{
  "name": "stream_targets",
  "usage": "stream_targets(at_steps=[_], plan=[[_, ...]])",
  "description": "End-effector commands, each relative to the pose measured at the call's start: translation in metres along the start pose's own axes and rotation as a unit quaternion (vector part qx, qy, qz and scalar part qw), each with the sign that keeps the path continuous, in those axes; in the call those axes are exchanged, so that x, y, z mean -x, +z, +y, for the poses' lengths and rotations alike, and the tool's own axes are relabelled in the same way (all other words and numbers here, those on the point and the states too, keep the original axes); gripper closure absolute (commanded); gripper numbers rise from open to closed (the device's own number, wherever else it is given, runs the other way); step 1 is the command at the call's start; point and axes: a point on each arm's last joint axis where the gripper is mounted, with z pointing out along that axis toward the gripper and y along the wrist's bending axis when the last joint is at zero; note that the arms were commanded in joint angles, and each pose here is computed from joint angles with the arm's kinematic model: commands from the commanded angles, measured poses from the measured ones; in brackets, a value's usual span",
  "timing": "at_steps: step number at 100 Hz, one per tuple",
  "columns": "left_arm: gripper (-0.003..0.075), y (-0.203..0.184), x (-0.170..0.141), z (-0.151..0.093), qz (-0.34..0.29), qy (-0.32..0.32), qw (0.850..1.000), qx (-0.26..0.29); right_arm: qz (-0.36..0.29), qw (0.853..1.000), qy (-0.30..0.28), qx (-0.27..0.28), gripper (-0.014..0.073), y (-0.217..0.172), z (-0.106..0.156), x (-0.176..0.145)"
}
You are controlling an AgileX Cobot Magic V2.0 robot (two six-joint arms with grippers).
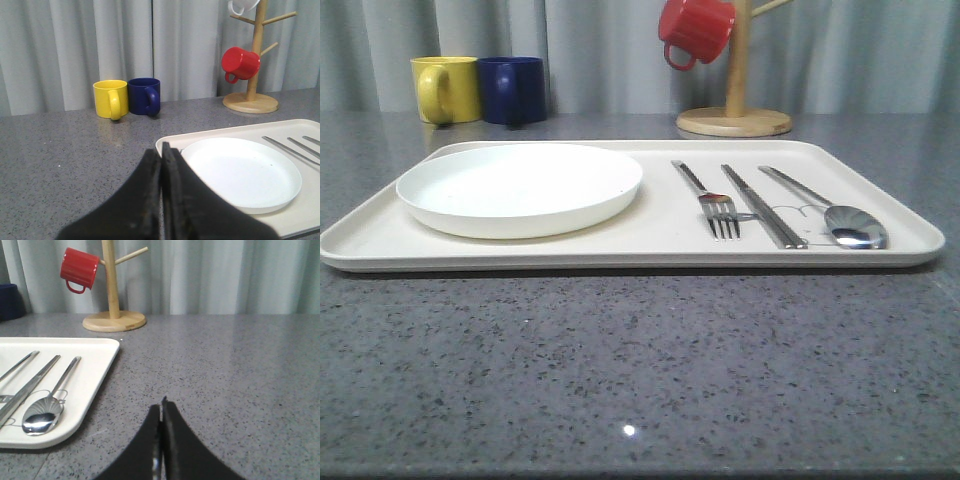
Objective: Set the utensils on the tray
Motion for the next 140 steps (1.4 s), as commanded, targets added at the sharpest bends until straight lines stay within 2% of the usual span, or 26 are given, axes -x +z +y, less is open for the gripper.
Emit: stream_targets(at_steps=[1,118,140], plan=[[0.0739,-0.0010,0.0157,0.0010,-0.048,-0.006,0.999,0.006,-0.086,0.996,-0.003,0.004,0.0664,-0.0024,0.0009,0.0125],[0.0739,-0.0010,0.0159,0.0010,-0.049,-0.006,0.999,0.006,-0.091,0.996,-0.003,0.005,0.0664,-0.0026,0.0010,0.0138],[0.0739,-0.0002,0.0150,0.0049,-0.060,0.010,0.998,0.028,-0.091,0.996,-0.003,0.005,0.0664,-0.0026,0.0010,0.0138]])
